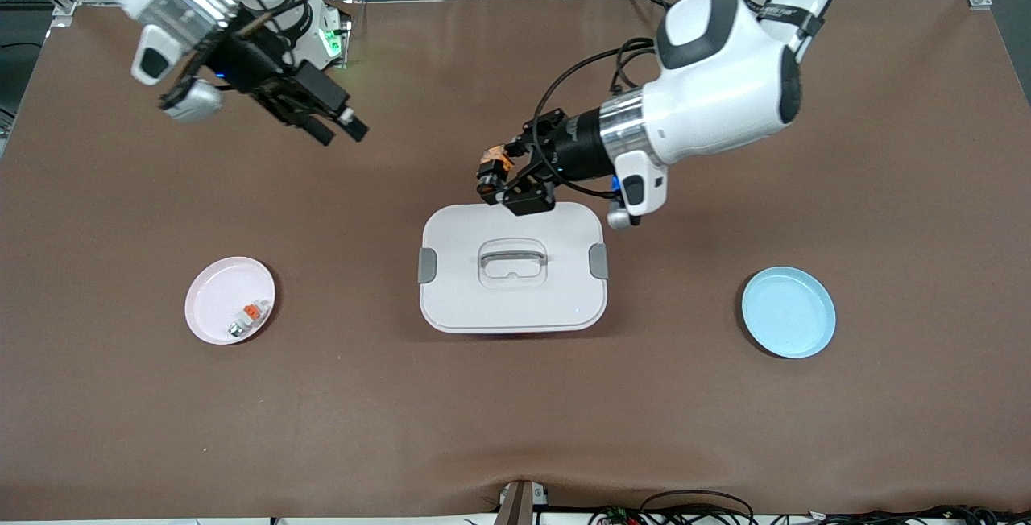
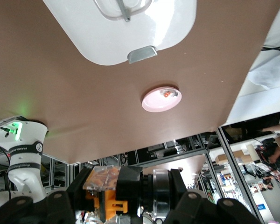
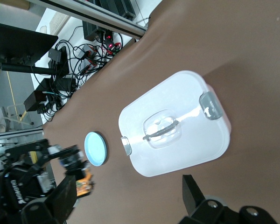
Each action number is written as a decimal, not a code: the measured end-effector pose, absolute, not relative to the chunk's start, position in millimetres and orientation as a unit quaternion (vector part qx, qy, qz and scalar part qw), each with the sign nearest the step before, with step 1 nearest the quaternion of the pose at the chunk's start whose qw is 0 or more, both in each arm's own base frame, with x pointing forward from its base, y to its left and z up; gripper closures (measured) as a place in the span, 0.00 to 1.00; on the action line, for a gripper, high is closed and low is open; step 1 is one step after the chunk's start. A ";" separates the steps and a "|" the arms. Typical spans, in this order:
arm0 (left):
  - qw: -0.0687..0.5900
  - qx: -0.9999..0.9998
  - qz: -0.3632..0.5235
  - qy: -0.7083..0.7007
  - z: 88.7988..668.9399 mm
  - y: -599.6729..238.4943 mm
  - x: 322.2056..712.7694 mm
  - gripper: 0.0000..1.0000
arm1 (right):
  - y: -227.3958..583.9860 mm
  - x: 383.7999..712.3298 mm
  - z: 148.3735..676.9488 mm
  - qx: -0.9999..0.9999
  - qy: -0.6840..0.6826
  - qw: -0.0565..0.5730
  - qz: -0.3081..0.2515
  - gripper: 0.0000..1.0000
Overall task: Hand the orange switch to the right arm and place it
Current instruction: 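Move the right gripper toward the switch held by the left gripper, then close the right gripper on the switch and open the left gripper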
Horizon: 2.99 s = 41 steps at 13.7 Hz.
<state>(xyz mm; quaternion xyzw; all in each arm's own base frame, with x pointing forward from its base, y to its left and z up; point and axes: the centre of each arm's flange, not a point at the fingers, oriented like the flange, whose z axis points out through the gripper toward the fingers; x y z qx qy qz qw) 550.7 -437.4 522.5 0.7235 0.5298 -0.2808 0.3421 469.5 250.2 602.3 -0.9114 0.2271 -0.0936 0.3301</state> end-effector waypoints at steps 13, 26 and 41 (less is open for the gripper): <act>0.343 0.721 -0.282 0.532 517.0 -474.9 530.4 0.28 | 297.9 445.0 520.4 -0.912 0.245 0.312 -0.100 0.00; 0.347 0.722 -0.281 0.529 525.4 -476.2 527.1 0.28 | 303.0 448.8 538.6 -0.931 0.221 0.285 -0.055 0.00; 0.339 0.724 -0.285 0.529 516.1 -481.4 523.6 0.28 | 326.4 466.3 565.9 -0.925 0.227 0.296 -0.073 0.00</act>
